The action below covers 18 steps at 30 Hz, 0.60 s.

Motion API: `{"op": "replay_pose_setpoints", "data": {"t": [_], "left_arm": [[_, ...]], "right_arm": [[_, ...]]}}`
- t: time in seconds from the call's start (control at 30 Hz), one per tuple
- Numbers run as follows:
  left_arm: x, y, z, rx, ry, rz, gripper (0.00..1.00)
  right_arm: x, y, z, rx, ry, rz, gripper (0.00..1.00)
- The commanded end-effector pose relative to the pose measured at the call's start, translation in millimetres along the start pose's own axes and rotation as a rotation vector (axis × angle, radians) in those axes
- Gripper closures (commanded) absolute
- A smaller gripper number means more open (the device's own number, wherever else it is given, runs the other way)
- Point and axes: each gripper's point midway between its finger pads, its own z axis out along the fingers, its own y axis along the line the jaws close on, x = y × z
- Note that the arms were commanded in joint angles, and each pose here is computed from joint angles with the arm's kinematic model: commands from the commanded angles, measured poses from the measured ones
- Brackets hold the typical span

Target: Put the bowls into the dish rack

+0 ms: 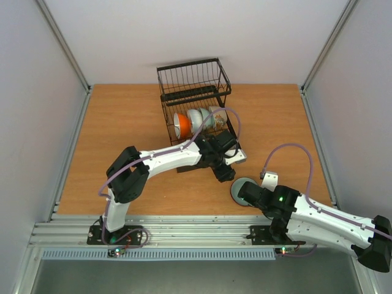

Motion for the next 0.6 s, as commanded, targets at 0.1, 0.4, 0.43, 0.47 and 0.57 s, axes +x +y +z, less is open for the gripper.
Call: {"op": "replay_pose_setpoints", "data": {"t": [0.1, 0.4, 0.43, 0.47, 0.57], "left_arm": [[-23.8, -10.1, -11.6, 0.038, -0.071, 0.0, 0.37], [-23.9, -26.0, -6.8, 0.082, -0.053, -0.008, 0.37], [-23.7, -27.4, -6.6, 0.083, -0.051, -0.007, 0.37], [-23.3, -28.6, -5.1, 0.083, -0.047, -0.003, 0.37], [-22.7, -31.4, -3.3, 0.085, -0.041, 0.002, 0.37]], "right_arm": [[-6.8, 2.6, -2.8, 0.004, -0.032, 0.008, 0.9], [-3.8, 8.1, 0.8, -0.001, -0.026, -0.006, 0.97], [-3.8, 8.4, 1.0, 0.0, -0.027, -0.007, 0.97], [-3.2, 8.4, 1.2, 0.001, -0.025, -0.01, 0.98], [-3.6, 9.0, 0.9, 0.002, -0.028, -0.013, 0.99]]}}
